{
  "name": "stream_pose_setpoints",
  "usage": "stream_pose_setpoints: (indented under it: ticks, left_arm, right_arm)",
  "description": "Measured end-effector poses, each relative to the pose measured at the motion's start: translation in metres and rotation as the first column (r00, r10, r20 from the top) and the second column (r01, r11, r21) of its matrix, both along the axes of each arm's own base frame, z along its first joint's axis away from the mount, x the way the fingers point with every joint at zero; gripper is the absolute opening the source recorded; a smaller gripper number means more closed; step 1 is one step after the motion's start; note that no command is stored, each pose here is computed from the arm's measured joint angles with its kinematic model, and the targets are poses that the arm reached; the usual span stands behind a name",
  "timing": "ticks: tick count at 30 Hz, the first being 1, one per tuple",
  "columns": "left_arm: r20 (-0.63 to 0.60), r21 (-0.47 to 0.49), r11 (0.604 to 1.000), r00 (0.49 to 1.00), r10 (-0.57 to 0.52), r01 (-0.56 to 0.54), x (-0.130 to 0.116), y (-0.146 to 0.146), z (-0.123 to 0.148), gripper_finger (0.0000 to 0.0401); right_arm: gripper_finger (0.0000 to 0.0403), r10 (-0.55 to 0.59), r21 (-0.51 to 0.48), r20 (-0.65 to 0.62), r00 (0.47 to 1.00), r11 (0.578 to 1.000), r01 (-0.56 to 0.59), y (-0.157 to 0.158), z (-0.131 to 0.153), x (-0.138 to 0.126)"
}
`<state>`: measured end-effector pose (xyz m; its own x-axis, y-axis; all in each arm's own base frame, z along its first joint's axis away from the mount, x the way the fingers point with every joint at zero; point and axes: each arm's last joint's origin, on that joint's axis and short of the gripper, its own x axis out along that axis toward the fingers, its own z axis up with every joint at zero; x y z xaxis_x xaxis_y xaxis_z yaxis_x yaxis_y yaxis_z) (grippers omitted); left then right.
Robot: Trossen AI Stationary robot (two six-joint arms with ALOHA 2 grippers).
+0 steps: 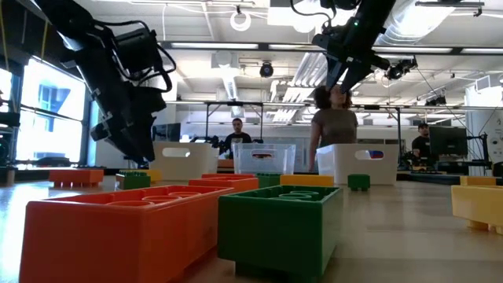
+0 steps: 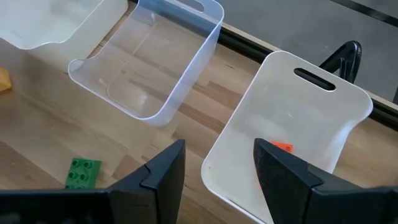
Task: Sort & place blocks by color
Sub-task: Put the yellow game piece into the transparent bin
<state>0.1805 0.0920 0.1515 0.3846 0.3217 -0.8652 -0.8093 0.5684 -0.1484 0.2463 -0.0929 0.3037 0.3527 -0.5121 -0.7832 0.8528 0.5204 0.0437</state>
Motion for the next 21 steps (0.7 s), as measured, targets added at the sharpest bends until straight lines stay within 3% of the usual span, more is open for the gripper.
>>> stream_pose_setpoints:
  ticks: [21]
  left_arm:
    - [-0.066, -0.043, 0.999, 0.998, 0.006, -0.009, 0.005, 0.006, -0.019, 0.0182]
  right_arm:
    - [0.0178, 0.000, -0.001, 0.000, 1.000, 1.000, 0.000, 0.000, 0.000, 0.000]
